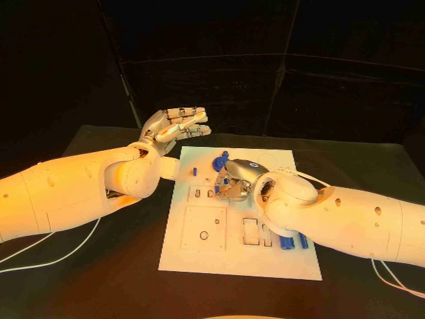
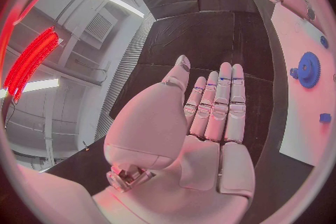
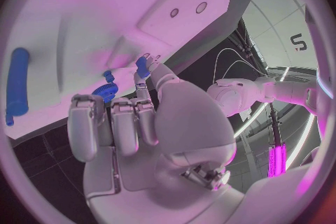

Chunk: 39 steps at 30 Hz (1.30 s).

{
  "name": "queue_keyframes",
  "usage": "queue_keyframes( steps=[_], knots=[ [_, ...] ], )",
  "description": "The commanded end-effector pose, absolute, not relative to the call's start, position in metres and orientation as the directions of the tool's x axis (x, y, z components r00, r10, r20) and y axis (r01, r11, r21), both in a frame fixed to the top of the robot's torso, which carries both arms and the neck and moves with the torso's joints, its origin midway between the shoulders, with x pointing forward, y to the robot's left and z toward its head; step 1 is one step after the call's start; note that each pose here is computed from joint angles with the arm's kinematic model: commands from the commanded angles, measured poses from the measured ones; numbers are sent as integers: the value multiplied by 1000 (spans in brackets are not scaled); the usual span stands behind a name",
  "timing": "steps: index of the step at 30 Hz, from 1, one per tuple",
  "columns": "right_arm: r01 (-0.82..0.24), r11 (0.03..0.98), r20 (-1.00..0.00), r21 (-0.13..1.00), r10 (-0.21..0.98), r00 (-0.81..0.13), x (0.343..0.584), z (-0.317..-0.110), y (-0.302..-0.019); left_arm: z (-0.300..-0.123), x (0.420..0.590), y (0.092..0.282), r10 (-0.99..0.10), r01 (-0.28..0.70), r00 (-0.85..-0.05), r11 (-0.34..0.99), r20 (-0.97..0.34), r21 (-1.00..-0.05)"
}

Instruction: Assemble the parts on the task board

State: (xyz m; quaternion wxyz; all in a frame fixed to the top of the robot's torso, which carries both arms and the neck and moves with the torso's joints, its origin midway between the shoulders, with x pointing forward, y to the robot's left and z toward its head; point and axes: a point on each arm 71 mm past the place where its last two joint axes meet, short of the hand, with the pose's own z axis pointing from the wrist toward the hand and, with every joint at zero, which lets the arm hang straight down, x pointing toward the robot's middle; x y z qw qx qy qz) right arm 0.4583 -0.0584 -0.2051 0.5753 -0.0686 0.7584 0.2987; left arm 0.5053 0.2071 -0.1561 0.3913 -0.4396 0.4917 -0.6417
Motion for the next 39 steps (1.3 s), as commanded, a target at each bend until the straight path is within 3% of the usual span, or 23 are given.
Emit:
queue_keyframes(
  steps=[1,39],
  knots=[
    [-457,821,-924,342,207,-321,458,-207,-57,-154,505,206,-929,75,-321,-219,184,-973],
    [-459,826,-918,326,159,-364,462,-218,-53,-155,506,205,-928,74,-324,-220,185,-973]
  ],
)
